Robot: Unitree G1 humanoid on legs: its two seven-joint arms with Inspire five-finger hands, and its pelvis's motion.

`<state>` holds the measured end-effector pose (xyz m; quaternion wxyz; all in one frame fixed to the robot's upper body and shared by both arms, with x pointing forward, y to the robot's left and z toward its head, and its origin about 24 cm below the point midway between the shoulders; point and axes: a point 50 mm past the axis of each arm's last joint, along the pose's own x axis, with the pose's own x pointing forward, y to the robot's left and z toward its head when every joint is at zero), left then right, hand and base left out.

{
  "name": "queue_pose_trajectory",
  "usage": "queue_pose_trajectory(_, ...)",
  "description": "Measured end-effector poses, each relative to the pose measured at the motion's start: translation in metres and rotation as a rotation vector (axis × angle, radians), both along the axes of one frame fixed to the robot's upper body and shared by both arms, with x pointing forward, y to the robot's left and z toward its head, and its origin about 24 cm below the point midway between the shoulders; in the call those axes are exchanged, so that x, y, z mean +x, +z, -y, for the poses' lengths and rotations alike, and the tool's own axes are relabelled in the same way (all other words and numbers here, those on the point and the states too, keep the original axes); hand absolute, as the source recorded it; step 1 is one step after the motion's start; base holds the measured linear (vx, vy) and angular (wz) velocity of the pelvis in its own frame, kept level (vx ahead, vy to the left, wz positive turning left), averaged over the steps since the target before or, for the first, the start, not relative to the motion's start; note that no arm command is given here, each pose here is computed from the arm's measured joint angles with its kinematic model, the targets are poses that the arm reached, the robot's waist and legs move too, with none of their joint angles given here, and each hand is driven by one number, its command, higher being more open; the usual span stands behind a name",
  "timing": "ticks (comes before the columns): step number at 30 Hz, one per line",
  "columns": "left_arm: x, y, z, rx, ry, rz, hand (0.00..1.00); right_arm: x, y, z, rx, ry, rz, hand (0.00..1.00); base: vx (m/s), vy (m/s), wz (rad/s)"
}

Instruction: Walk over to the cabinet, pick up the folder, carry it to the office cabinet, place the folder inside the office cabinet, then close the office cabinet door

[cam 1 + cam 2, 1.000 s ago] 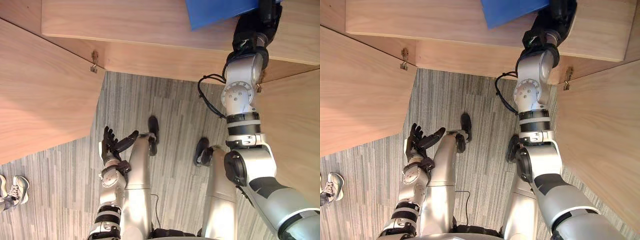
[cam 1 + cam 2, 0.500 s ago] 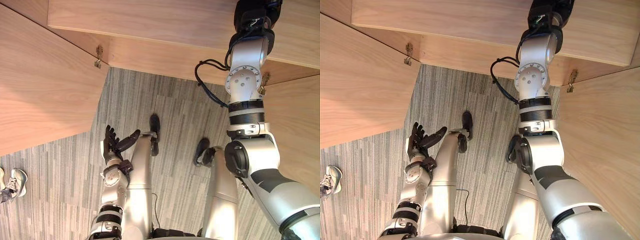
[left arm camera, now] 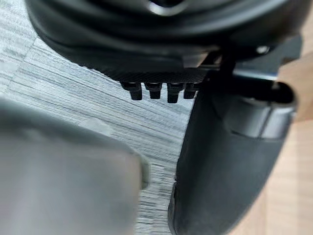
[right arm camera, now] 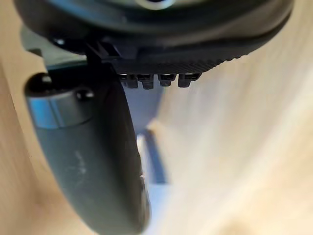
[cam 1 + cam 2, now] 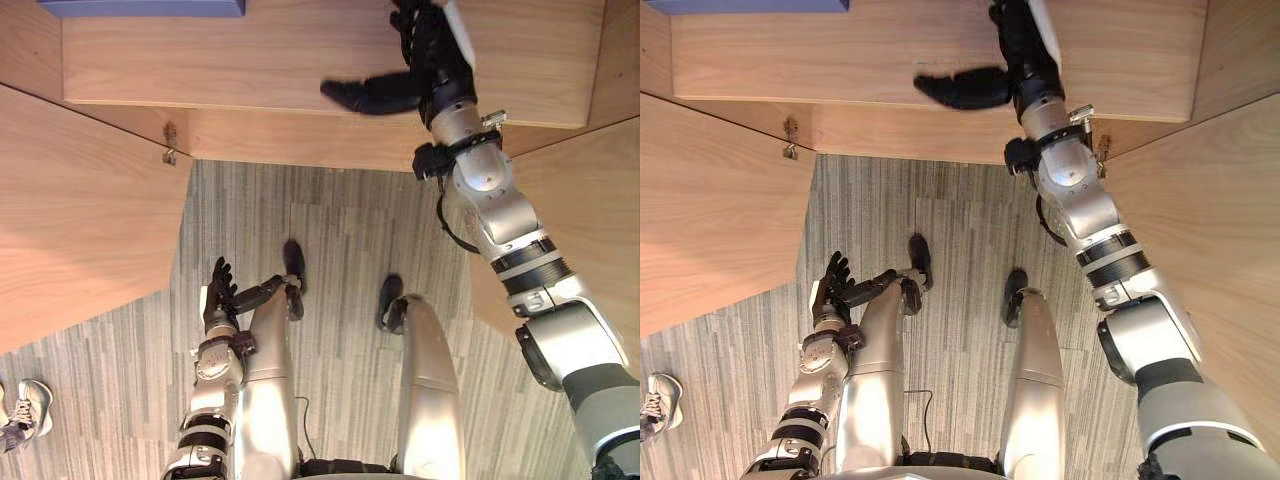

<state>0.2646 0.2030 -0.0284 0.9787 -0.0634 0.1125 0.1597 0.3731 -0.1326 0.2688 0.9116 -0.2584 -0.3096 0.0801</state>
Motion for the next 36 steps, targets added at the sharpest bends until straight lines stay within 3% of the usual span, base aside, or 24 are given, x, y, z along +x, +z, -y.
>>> queue_pose_trajectory(4, -0.002, -0.006, 0.0, -0.003, -0.002, -0.027, 1.0, 0.006, -0.007, 0.009, -0.157, -0.115, 0.008, 0.0, 0.02, -0.009, -0.01)
queue_pose_trajectory(9, -0.004, -0.009, -0.002, 0.002, -0.007, -0.045, 1.0, 0.012, -0.008, 0.016, -0.149, -0.102, -0.056, 0.0, 0.02, -0.017, 0.01)
queue_pose_trajectory(19, -0.002, -0.013, 0.0, 0.003, -0.041, -0.068, 1.0, 0.021, -0.03, 0.008, 0.251, 0.03, -0.269, 0.0, 0.0, -0.041, -0.03)
queue_pose_trajectory(26, -0.001, -0.014, -0.002, -0.04, 0.015, -0.074, 1.0, 0.03, -0.024, -0.007, 0.481, -0.041, -0.275, 0.0, -0.02, -0.036, -0.05)
queue_pose_trajectory(36, 0.004, -0.007, 0.002, -0.074, 0.073, -0.038, 1.0, 0.038, 0.002, 0.0, 0.701, -0.139, -0.264, 0.0, -0.01, -0.036, 0.05)
